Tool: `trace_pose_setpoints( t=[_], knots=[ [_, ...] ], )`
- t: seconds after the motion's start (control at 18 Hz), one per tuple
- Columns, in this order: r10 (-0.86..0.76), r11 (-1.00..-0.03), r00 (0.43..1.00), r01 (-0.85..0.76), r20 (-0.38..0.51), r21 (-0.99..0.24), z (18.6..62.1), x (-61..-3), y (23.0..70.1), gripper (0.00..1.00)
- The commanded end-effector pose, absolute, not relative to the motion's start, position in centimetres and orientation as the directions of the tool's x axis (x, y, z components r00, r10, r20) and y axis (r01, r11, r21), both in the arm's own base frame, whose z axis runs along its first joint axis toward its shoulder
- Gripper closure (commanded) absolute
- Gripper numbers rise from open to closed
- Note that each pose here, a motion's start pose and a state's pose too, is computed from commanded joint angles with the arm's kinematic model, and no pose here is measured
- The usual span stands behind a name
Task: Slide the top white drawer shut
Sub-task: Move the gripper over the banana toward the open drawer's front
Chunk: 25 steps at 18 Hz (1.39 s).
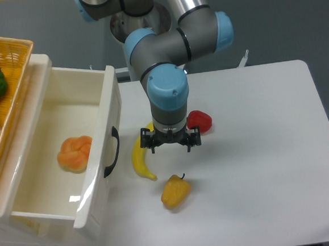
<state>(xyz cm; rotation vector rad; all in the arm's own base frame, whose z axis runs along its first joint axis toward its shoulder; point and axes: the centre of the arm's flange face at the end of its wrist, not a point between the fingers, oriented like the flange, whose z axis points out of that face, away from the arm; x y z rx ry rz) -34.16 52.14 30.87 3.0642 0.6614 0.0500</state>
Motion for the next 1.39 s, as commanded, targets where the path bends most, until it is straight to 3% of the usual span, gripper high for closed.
trace_pose_setpoints(
  t=[0.39,0.89,1.39],
  knots=[
    [0.432,-0.902,0.900,0.430,0.058,0.047,28.4,-33.0,53.5,0.00],
    [0.429,-0.903,0.895,0.429,0.123,0.029,28.3,-32.4,54.1,0.00],
    [0.415,-0.909,0.901,0.415,0.127,0.028,28.3,-31.6,54.6,0.00]
  ],
)
